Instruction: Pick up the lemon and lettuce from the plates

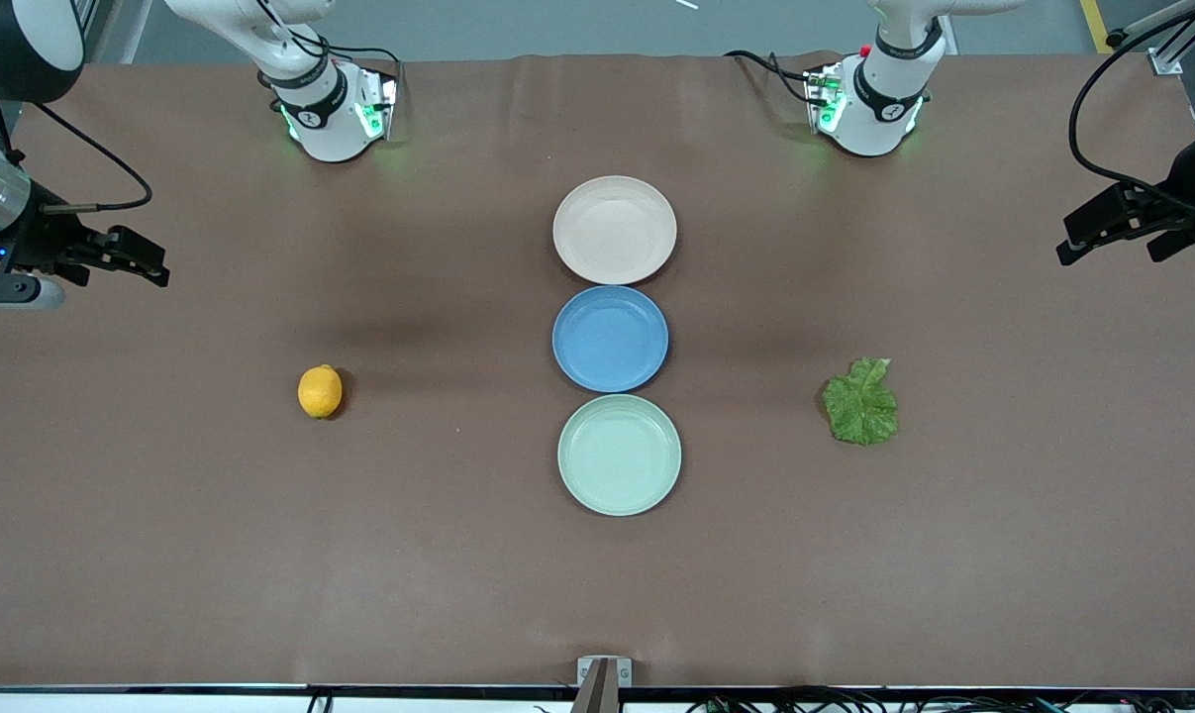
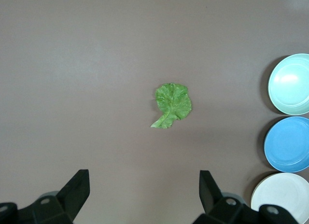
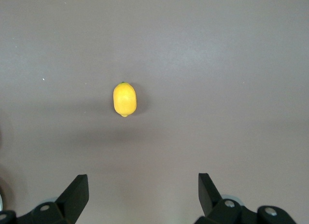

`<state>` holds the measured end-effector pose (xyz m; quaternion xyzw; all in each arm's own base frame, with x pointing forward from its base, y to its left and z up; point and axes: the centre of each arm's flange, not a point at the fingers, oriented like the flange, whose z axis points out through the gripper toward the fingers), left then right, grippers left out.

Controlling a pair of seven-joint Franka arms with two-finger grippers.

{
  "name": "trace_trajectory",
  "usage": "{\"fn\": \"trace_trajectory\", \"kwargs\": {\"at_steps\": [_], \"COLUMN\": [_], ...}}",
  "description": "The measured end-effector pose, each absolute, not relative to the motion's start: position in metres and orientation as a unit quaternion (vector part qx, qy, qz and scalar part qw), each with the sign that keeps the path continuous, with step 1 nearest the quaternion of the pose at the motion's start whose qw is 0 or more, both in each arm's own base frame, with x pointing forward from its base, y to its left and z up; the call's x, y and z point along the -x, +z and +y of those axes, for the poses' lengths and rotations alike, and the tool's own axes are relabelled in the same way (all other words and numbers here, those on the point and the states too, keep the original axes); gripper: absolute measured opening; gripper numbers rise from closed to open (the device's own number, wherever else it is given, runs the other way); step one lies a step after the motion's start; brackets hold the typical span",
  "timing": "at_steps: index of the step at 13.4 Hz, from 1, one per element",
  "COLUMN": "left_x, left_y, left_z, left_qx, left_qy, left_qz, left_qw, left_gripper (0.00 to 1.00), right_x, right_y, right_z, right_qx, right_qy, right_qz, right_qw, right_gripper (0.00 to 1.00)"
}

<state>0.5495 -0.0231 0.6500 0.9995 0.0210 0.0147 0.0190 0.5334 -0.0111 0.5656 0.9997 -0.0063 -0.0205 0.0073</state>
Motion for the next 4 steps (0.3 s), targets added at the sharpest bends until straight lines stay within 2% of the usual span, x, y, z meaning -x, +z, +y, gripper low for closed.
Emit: {"fn": "trace_trajectory", "kwargs": {"at_steps": [4], "left_x": [-0.5495], "left_y": [0.6499], "left_z": [-0.0231], "left_qx": [-0.999], "left_qy": [0.015], "left_qz": [0.021], "left_qw": [0.019], "left_gripper": [1.00], "right_x": [-0.5341], "right_y": [0.5690], "right_z": [-0.0094], "right_qx": [-1.000], "right_qy": [-0.011], "right_qz": [-0.005], "right_qw": [0.007], "right_gripper": [1.00]}}
